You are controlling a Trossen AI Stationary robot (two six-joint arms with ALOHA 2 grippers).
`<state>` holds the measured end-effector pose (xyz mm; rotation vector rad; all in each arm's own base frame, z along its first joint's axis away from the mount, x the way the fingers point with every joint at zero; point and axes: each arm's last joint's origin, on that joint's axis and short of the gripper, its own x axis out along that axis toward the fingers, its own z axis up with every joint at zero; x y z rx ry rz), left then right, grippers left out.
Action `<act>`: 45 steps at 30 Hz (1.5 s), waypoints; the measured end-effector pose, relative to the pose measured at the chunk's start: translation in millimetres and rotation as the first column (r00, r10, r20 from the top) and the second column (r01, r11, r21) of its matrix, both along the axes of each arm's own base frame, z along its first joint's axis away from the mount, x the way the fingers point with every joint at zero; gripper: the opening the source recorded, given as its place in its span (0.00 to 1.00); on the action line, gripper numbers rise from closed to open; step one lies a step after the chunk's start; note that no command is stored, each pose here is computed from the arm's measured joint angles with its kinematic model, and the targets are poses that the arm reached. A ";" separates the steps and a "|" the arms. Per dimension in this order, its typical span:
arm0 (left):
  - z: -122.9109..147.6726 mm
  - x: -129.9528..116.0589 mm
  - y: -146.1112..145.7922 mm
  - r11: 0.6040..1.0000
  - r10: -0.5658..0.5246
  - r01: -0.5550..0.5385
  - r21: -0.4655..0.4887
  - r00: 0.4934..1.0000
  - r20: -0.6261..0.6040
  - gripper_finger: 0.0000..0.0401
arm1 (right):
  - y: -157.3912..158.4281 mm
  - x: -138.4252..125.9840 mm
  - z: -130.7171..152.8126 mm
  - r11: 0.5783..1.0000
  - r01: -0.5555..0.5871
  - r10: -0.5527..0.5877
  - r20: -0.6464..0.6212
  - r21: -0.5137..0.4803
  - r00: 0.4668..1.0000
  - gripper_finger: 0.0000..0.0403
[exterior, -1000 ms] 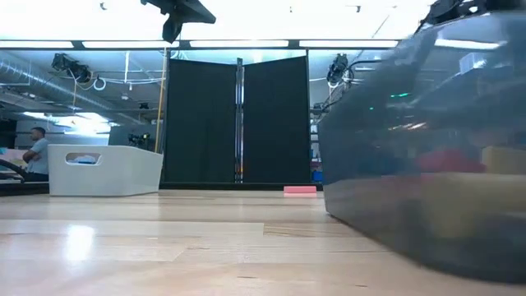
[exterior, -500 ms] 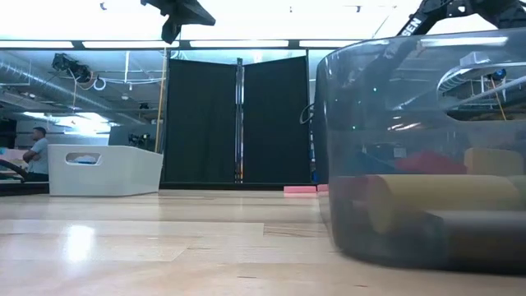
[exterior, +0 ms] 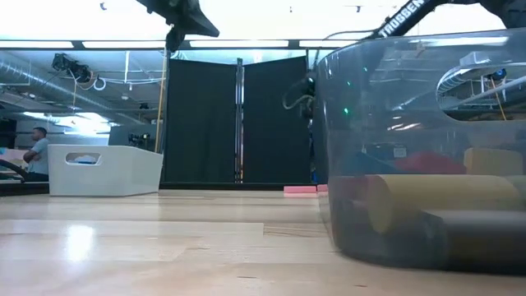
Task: Sort blocks by size
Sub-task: Put the pink rectangular block into the black bin
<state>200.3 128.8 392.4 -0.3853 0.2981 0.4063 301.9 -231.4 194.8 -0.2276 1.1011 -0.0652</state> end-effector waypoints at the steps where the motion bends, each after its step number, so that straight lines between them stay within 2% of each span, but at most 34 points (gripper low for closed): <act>1: -3.4 3.5 2.5 1.000 0.004 -0.004 -0.009 1.000 -0.013 0.01 | 2.9 4.2 5.0 1.000 -0.004 0.004 -0.016 -0.011 1.000 0.70; 5: -28.0 28.2 17.4 0.998 0.039 -0.044 -0.048 0.993 -0.110 0.01 | 8.1 11.3 21.2 0.998 -0.015 0.010 -0.084 -0.063 0.996 0.72; 9: -62.5 56.1 36.5 0.994 0.046 -0.067 -0.091 0.976 -0.215 0.01 | 0.8 11.6 32.8 0.998 0.014 -0.019 -0.075 -0.055 0.997 0.72; 13: -95.3 85.6 56.5 0.995 0.044 -0.065 -0.079 0.969 -0.241 0.01 | -8.3 6.6 30.3 0.998 0.061 -0.062 -0.072 -0.017 0.995 0.72; 16: -123.6 109.2 73.2 0.995 0.068 -0.082 -0.054 0.970 -0.233 0.01 | -14.6 -2.3 54.2 0.993 0.102 -0.103 -0.005 -0.055 0.995 0.72; 19: -158.0 133.1 93.2 0.993 0.064 -0.090 -0.079 0.958 -0.278 0.01 | -19.3 -19.8 92.9 0.985 0.159 -0.148 0.140 -0.070 0.979 0.72; 24: -195.5 170.3 119.6 0.996 -0.044 0.007 -0.091 0.906 -0.422 0.04 | -9.5 -60.8 153.8 0.973 0.223 -0.188 0.353 -0.059 0.916 0.72; 29: -207.0 203.0 128.4 0.988 -0.151 0.103 -0.118 0.818 -0.555 0.20 | 16.6 -90.7 191.6 0.961 0.256 -0.183 0.455 -0.104 0.872 0.71; 35: -208.1 241.9 120.2 0.981 -0.186 0.180 -0.076 0.743 -0.643 0.53 | 39.8 -108.4 217.0 0.955 0.259 -0.148 0.525 -0.143 0.838 0.70; 39: -213.3 256.2 117.1 0.979 -0.183 0.194 -0.061 0.708 -0.682 0.74 | 48.6 -111.0 222.9 0.957 0.253 -0.138 0.544 -0.142 0.827 0.70; 42: -224.2 260.6 118.1 0.981 -0.168 0.185 -0.057 0.673 -0.720 0.83 | 54.7 -109.3 224.5 0.962 0.235 -0.122 0.547 -0.141 0.828 0.70; 45: -231.1 261.5 120.2 0.985 -0.138 0.170 -0.036 0.640 -0.756 0.84 | 59.8 -105.3 224.7 0.967 0.211 -0.102 0.548 -0.141 0.830 0.70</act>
